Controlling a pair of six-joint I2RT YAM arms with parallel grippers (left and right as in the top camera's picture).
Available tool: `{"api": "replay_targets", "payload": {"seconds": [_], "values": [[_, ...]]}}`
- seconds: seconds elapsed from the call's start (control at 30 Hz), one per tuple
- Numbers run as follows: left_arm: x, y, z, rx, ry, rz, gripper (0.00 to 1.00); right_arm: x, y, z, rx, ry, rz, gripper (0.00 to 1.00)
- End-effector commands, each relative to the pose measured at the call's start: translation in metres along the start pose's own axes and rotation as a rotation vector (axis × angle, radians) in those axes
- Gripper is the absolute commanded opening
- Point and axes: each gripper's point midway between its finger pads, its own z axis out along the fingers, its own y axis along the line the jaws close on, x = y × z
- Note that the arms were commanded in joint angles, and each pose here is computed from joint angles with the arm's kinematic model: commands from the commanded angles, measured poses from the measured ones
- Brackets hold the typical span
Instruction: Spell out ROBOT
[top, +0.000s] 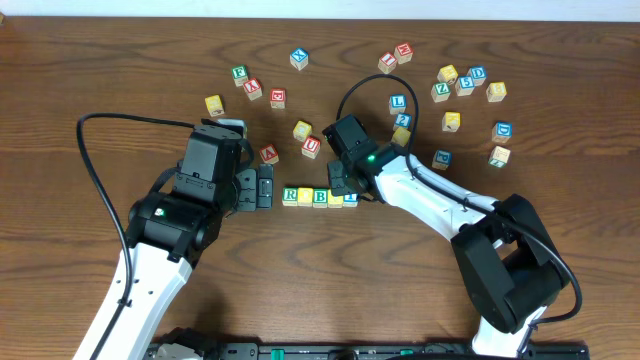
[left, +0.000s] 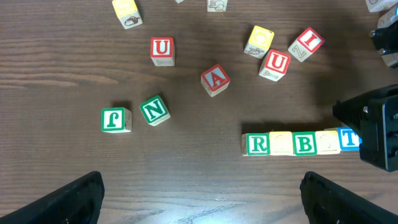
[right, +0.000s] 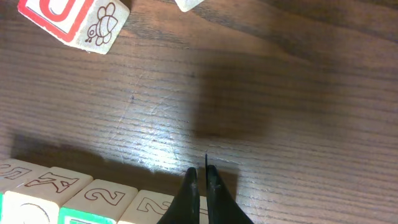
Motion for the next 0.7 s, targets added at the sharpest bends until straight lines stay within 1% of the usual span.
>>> {"api": "replay_targets", "payload": {"seconds": [0.0, 0.67], "values": [[-0.0005, 0.0025, -0.0005, -0.013, -0.002, 0.003, 0.99, 0.0113, -0.0042, 0.0066, 0.024, 0.023, 0.023, 0.01], [-0.0005, 0.0025, -0.0005, -0.013, -0.002, 0.003, 1.00, 0.0168, -0.0071, 0.0066, 0.036, 0.044, 0.036, 0.01]]}}
